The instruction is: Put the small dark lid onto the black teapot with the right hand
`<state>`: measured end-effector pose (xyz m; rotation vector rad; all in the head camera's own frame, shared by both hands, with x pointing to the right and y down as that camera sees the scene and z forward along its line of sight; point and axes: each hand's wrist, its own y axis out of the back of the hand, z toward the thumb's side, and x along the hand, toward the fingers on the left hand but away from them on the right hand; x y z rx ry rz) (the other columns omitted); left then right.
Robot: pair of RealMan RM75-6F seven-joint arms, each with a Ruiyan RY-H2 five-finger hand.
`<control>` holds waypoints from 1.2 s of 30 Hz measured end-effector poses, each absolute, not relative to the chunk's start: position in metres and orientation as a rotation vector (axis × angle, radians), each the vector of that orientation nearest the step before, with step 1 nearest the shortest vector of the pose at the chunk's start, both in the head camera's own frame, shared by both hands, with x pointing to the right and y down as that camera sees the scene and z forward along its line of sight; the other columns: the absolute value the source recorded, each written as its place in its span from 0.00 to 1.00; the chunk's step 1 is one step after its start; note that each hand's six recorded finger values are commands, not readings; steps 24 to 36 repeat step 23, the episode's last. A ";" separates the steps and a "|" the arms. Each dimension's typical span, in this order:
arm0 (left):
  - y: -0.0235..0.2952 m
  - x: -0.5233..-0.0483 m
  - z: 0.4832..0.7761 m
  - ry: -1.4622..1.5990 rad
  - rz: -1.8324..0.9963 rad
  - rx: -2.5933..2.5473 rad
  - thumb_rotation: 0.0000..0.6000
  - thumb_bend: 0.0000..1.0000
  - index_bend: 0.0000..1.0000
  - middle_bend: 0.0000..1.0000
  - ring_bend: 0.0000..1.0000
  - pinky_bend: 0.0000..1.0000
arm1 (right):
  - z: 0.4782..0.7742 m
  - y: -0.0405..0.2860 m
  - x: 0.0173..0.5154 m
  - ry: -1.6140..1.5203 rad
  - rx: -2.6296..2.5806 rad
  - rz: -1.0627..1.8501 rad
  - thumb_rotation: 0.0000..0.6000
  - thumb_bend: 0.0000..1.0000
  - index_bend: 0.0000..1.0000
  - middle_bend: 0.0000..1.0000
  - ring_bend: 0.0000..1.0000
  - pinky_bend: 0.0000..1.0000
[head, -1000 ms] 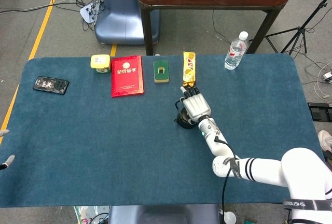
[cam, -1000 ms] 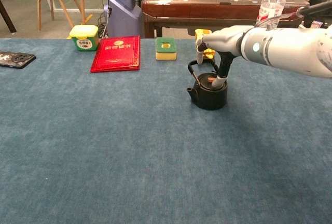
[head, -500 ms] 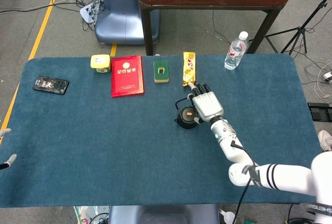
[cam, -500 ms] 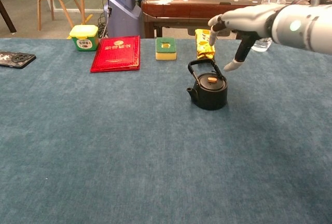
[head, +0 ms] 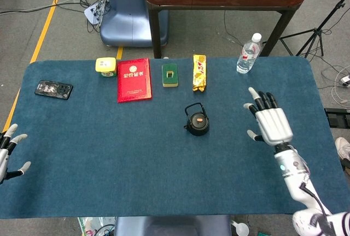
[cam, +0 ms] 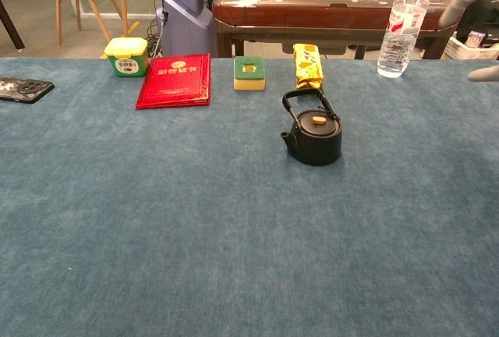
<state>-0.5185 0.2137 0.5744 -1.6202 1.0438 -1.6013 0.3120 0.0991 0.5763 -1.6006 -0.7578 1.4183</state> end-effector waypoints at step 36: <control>0.209 -0.429 0.581 0.864 -1.497 -1.660 1.00 0.26 0.20 0.00 0.00 0.00 | 0.537 0.173 0.444 -0.962 -1.517 1.526 1.00 0.21 0.27 0.00 0.00 0.00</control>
